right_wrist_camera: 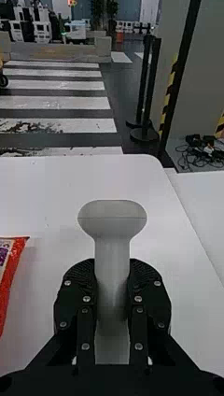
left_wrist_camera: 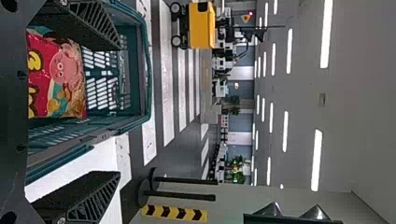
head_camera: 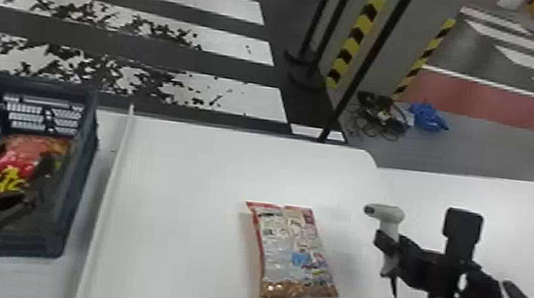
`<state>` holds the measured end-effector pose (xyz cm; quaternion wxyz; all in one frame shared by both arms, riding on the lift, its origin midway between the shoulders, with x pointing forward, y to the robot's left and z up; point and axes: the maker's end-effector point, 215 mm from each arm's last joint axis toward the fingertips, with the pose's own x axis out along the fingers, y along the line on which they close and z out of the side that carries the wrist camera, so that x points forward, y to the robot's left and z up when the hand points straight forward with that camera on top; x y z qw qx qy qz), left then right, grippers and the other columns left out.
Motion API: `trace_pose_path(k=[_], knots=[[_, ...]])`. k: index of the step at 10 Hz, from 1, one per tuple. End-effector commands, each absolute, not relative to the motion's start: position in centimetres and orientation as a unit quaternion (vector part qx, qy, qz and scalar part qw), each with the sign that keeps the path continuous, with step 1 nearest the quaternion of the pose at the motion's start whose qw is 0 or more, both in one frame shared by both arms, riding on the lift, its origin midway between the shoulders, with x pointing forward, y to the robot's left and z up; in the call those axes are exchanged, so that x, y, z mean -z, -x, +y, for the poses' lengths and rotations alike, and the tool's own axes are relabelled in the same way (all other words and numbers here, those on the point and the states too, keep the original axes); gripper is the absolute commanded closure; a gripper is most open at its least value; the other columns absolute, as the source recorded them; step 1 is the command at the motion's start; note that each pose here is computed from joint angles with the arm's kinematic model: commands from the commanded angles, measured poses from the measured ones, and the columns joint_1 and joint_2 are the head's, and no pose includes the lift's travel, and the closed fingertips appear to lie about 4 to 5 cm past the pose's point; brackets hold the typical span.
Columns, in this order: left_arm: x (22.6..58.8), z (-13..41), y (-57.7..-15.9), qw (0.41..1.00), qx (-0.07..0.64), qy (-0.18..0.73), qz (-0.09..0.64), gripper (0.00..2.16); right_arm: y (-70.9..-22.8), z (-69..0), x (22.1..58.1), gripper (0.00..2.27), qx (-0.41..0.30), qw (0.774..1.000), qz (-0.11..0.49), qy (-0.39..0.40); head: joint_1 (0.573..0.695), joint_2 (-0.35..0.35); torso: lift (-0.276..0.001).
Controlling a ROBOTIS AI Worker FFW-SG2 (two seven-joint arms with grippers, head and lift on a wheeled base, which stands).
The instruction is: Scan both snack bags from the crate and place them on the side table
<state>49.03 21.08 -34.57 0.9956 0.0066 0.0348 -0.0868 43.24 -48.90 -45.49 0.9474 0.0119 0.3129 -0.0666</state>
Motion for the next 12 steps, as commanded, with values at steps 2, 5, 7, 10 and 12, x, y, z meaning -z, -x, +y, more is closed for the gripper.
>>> trace_pose_path(k=[2,5,7,10,12], knots=[[34.6,21.1,-49.1,0.996,0.087,-0.007,0.036,0.04,-43.4,-48.8,48.3,2.23,0.067,0.94,0.333,-0.039,0.695,-0.327,-0.098],[34.7,21.1,-49.1,0.996,0.087,-0.006,0.037,0.04,-43.8,-48.3,50.2,2.23,0.064,0.933,0.349,-0.052,0.695,-0.323,-0.098],[34.7,21.1,-49.1,0.996,0.087,-0.006,0.037,0.04,-43.9,-48.8,50.5,2.23,0.059,0.931,0.358,-0.049,0.695,-0.316,-0.098],[34.6,21.1,-49.1,0.996,0.087,-0.006,0.035,0.04,-44.0,-49.4,50.8,2.23,0.053,0.927,0.37,-0.04,0.695,-0.321,-0.098],[34.7,21.1,-49.1,0.996,0.086,-0.005,0.037,0.04,-44.1,-49.7,51.0,2.21,0.054,0.925,0.374,-0.039,0.695,-0.328,-0.098]])
